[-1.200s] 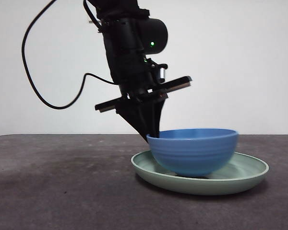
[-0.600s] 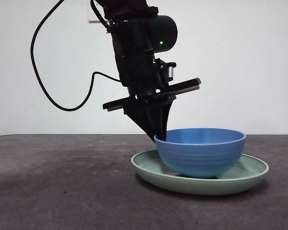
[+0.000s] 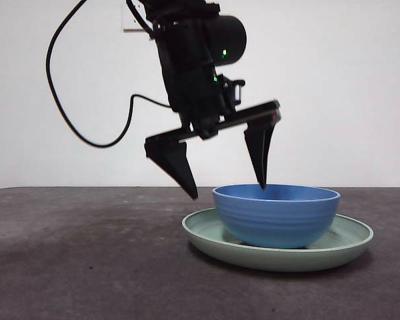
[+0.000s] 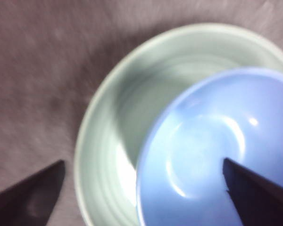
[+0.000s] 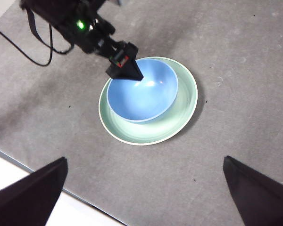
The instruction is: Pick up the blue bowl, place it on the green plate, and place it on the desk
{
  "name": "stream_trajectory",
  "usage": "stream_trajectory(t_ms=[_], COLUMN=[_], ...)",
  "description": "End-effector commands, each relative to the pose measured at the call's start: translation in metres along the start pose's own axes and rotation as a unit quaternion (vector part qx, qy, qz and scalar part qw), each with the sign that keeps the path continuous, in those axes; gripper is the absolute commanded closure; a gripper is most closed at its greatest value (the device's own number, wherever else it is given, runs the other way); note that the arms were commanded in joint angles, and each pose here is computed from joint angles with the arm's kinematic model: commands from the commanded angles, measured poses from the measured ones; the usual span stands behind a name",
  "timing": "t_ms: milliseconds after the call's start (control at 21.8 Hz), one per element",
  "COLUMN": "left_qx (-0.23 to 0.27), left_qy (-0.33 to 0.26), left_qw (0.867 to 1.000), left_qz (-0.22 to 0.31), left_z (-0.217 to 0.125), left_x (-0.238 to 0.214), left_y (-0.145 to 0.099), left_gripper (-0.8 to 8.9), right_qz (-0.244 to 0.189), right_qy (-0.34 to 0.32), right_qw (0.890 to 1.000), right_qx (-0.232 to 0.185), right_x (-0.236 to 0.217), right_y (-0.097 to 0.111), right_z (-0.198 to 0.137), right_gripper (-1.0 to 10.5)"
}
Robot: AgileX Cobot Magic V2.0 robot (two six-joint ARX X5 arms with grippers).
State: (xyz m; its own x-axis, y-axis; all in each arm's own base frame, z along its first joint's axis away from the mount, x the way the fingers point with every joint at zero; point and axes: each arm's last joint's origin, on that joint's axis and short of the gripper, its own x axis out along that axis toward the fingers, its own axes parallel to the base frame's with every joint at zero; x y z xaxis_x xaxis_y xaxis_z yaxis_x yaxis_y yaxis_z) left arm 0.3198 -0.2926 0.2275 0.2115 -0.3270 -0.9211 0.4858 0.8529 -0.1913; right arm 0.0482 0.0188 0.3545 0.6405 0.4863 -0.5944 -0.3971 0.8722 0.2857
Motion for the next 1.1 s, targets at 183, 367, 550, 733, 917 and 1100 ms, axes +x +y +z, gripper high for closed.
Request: stream_trajectory(t_ms=[183, 367, 550, 733, 917, 1100], left_qx=[0.01, 0.049, 0.067, 0.083, 0.106, 0.114], left_qy=[-0.006, -0.017, -0.012, 0.011, 0.001, 0.044], left_qw=[1.0, 0.999, 0.998, 0.996, 0.994, 0.992], left_qz=[0.007, 0.005, 0.006, 0.008, 0.002, 0.008], left_z=[0.025, 0.028, 0.009, -0.012, -0.03, -0.07], left_x=[-0.044, -0.098, -0.142, -0.17, -0.189, -0.188], left_y=[0.003, -0.003, -0.004, -0.007, -0.013, -0.002], left_gripper=[0.85, 0.85, 0.95, 0.95, 0.95, 0.95], right_qz=[0.003, 0.003, -0.001, -0.034, -0.036, -0.037], right_qy=[-0.012, -0.011, -0.016, -0.032, -0.042, -0.042], right_qw=[1.0, 1.0, 1.0, 0.999, 0.998, 0.998], right_qx=[-0.01, -0.01, -0.013, -0.018, -0.021, -0.021], right_x=[-0.004, -0.004, -0.004, -0.004, -0.004, -0.004], right_y=[0.002, 0.002, 0.002, 0.0, 0.0, 0.0], right_z=[0.003, 0.003, 0.004, 0.007, 0.009, 0.009], right_gripper=[3.6, 3.6, 3.6, 3.6, 3.6, 3.6])
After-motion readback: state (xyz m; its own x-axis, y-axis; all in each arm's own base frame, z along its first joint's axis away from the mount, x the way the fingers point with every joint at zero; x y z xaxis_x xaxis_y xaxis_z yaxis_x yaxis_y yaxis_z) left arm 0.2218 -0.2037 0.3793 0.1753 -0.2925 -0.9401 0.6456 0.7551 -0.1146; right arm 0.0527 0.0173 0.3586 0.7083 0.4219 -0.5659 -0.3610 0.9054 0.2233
